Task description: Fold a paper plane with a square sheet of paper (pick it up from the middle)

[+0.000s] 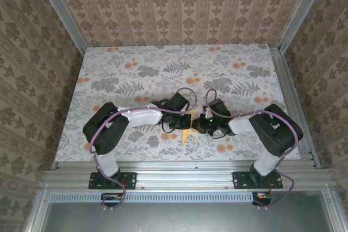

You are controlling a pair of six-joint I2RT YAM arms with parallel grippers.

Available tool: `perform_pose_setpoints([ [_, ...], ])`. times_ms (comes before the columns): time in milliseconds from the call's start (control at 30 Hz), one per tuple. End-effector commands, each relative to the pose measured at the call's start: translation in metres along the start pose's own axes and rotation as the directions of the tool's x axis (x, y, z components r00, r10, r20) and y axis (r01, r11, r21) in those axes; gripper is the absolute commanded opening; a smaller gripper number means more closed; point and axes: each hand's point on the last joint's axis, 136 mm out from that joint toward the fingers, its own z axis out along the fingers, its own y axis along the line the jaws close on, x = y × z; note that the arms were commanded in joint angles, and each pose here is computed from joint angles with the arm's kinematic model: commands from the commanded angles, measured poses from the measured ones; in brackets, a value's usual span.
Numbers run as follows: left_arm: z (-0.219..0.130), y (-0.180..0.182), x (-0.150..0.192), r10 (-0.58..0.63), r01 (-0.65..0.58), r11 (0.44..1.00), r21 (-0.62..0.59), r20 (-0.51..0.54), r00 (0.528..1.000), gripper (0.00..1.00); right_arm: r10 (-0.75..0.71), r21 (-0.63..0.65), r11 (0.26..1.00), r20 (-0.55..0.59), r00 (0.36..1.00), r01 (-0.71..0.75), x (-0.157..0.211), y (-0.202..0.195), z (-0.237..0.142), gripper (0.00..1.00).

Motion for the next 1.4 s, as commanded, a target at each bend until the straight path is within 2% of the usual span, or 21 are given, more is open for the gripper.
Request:
perform_pose_setpoints([
  [0, 0.004, -0.004, 0.003, 0.040, -0.040, 0.999, 0.002, -0.028, 0.999, 0.00, 0.060, 0.050, 0.997, 0.010, 0.998, -0.060, 0.000, -0.020, 0.006, 0.00],
  [333, 0.007, 0.008, 0.008, 0.056, -0.058, 0.997, -0.053, -0.052, 0.997, 0.00, 0.065, 0.030, 0.997, 0.020, 0.998, -0.066, -0.003, -0.015, -0.001, 0.00],
  [567, 0.011, 0.008, 0.006, 0.057, -0.059, 0.997, -0.047, -0.052, 0.997, 0.01, 0.046, 0.023, 0.999, 0.028, 0.999, -0.047, -0.005, -0.006, -0.008, 0.00],
  [767, 0.008, 0.004, 0.002, 0.062, -0.063, 0.998, -0.027, -0.033, 0.998, 0.08, 0.025, 0.030, 0.999, 0.042, 0.999, -0.026, -0.007, -0.003, -0.016, 0.00],
  [1000, 0.006, -0.001, -0.001, 0.092, -0.092, 0.996, -0.001, -0.015, 0.996, 0.24, 0.006, 0.012, 1.000, 0.068, 0.998, -0.007, -0.013, 0.004, -0.030, 0.00],
  [1367, 0.007, -0.009, 0.004, 0.132, -0.132, 0.988, 0.078, 0.004, 0.991, 0.31, 0.008, -0.007, 1.000, 0.090, 0.996, -0.008, -0.023, 0.003, -0.043, 0.00],
])
